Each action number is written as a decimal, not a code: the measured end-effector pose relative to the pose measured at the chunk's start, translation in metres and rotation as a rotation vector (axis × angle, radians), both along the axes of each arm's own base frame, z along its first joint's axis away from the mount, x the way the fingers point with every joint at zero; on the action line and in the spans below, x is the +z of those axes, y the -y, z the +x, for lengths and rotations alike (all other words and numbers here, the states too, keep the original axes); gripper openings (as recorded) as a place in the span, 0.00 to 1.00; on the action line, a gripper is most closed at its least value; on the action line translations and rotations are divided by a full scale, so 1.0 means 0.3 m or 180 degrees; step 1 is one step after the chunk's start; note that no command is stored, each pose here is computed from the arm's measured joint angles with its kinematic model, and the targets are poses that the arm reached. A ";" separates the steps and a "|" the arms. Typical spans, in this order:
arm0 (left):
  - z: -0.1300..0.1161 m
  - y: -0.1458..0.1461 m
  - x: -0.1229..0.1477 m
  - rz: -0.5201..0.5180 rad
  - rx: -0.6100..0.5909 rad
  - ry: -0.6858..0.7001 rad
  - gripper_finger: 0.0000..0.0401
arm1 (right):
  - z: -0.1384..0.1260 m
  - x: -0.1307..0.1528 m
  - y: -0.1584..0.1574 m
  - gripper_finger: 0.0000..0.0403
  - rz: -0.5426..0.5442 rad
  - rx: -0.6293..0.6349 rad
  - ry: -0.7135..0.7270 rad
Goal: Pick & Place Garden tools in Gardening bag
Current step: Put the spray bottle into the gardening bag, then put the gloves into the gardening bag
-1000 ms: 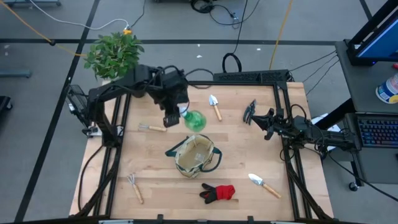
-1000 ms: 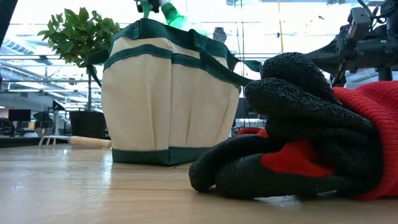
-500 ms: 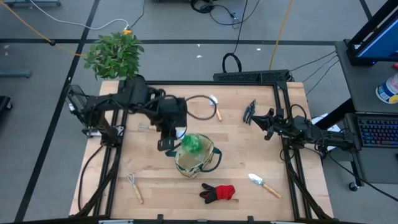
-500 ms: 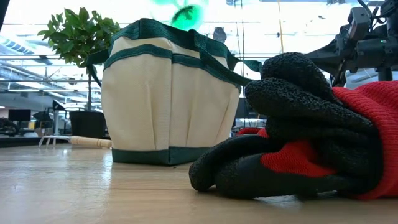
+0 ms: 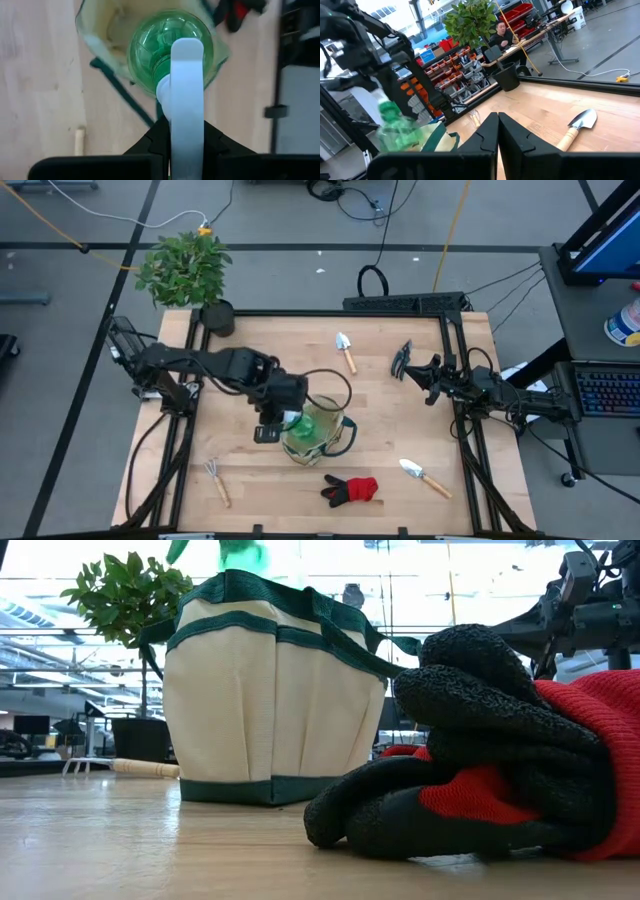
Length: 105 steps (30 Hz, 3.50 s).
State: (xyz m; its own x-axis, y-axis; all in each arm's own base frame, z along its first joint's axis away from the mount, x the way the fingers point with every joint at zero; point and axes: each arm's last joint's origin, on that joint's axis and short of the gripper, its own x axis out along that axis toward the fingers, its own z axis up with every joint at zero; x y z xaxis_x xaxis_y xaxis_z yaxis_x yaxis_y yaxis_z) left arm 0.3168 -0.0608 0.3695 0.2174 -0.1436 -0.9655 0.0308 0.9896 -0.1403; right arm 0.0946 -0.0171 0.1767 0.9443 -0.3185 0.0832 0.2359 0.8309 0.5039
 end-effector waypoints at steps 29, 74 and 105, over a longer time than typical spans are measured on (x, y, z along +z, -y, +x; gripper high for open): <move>0.062 0.041 -0.144 0.0043 -0.0690 -0.0273 0.13 | 0.001 -0.004 0.000 0.00 0.0034 0.0004 -0.0029; 0.042 0.044 -0.127 0.0146 -0.0449 -0.0531 0.38 | 0.013 -0.015 0.001 0.00 0.0212 0.0013 -0.0117; -0.114 0.098 0.173 0.0174 0.0760 0.0917 0.47 | 0.014 0.025 -0.033 0.00 0.0376 0.1178 0.0277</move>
State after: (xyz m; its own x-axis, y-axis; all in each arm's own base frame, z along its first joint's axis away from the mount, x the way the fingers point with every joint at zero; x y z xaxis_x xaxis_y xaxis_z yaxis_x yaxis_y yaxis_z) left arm 0.2825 -0.0903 0.4213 0.5023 -0.0060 -0.8647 -0.1712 0.9795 -0.1062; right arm 0.0989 -0.0073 0.1843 0.9881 0.0300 0.1511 -0.1165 0.7870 0.6059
